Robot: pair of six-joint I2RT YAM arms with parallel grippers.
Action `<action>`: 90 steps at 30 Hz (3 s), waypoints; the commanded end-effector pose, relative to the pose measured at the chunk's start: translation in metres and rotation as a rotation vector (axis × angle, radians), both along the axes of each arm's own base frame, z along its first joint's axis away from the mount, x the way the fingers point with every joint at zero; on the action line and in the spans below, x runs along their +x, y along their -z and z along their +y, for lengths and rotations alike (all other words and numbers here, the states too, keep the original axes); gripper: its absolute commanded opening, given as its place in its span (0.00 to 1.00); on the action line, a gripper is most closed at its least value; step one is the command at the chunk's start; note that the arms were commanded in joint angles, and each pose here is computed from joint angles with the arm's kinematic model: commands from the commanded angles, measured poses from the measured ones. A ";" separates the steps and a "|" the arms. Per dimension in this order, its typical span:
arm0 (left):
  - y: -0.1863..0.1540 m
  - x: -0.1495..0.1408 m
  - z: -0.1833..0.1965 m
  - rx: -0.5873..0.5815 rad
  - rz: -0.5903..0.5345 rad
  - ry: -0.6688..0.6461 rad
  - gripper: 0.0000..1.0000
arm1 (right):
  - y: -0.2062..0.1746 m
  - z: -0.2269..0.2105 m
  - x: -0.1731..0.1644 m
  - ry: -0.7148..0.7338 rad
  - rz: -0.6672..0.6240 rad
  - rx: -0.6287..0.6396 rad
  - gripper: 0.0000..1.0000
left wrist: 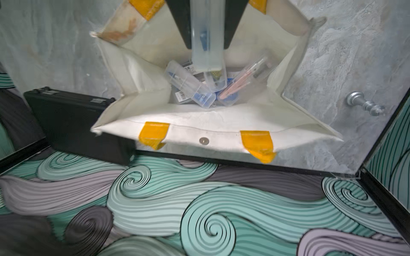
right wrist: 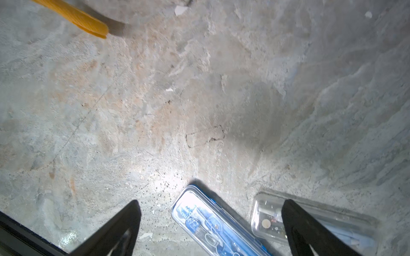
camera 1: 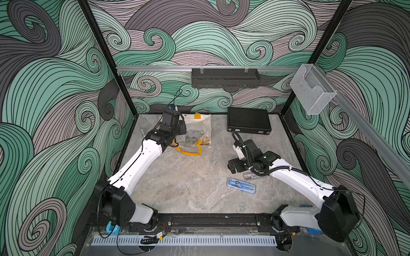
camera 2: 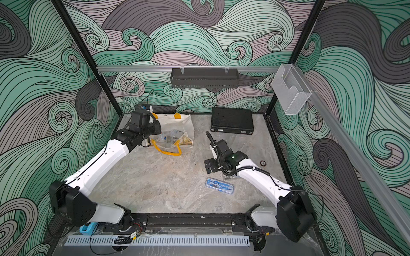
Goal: Put the compass set into the canvas bag
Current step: Place the compass set in the canvas bag, then pick up the compass set at the center of the board.
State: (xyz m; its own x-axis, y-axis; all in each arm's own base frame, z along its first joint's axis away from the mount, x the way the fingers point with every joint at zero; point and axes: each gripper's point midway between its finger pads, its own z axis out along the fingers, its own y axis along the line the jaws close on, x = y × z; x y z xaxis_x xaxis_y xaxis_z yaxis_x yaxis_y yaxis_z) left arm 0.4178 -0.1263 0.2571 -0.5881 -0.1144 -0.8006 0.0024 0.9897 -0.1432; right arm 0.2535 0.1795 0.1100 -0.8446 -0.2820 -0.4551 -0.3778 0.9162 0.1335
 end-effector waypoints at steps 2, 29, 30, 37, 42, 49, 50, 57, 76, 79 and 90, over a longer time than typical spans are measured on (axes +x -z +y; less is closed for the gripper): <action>0.012 0.015 0.003 0.046 0.023 -0.025 0.13 | 0.014 -0.013 -0.019 0.075 0.076 -0.007 0.98; -0.032 -0.036 -0.027 -0.192 -0.057 0.173 0.92 | -0.036 0.064 -0.029 -0.706 -0.110 -0.046 0.89; -0.031 -0.043 -0.027 -0.212 -0.057 0.179 0.92 | -0.033 0.061 -0.031 -0.733 -0.100 -0.073 0.90; -0.029 -0.092 -0.015 -0.314 -0.102 0.179 0.92 | -0.015 0.032 -0.053 -0.982 -0.053 -0.241 0.91; -0.020 -0.113 0.000 -0.317 -0.124 0.143 0.92 | -0.003 0.014 -0.086 -1.101 0.097 -0.248 0.90; -0.012 -0.120 0.010 -0.284 -0.134 0.116 0.93 | 0.031 0.006 -0.099 -1.139 0.208 -0.259 0.87; -0.012 -0.120 0.011 -0.280 -0.134 0.114 0.93 | 0.034 0.007 -0.098 -1.138 0.214 -0.259 0.86; -0.009 -0.118 0.011 -0.281 -0.143 0.111 0.94 | 0.055 0.014 -0.077 -1.084 0.187 -0.297 0.83; -0.007 -0.118 0.014 -0.273 -0.131 0.094 0.94 | 0.103 0.019 -0.051 -1.015 0.136 -0.389 0.71; -0.008 -0.118 0.014 -0.271 -0.127 0.094 0.94 | 0.105 0.023 -0.049 -1.000 0.118 -0.380 0.64; -0.010 -0.117 0.014 -0.265 -0.123 0.094 0.94 | 0.106 0.030 -0.048 -0.977 0.099 -0.349 0.44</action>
State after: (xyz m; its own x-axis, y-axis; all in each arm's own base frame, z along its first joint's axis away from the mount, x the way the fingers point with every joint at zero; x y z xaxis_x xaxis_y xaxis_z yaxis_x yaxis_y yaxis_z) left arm 0.2989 -0.1157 0.2547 -0.5247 -0.2728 -0.8064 0.1329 0.9094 -0.3941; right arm 0.2066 0.2071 0.0103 -0.2082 -0.9670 -0.1465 -0.9772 0.2122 -0.0119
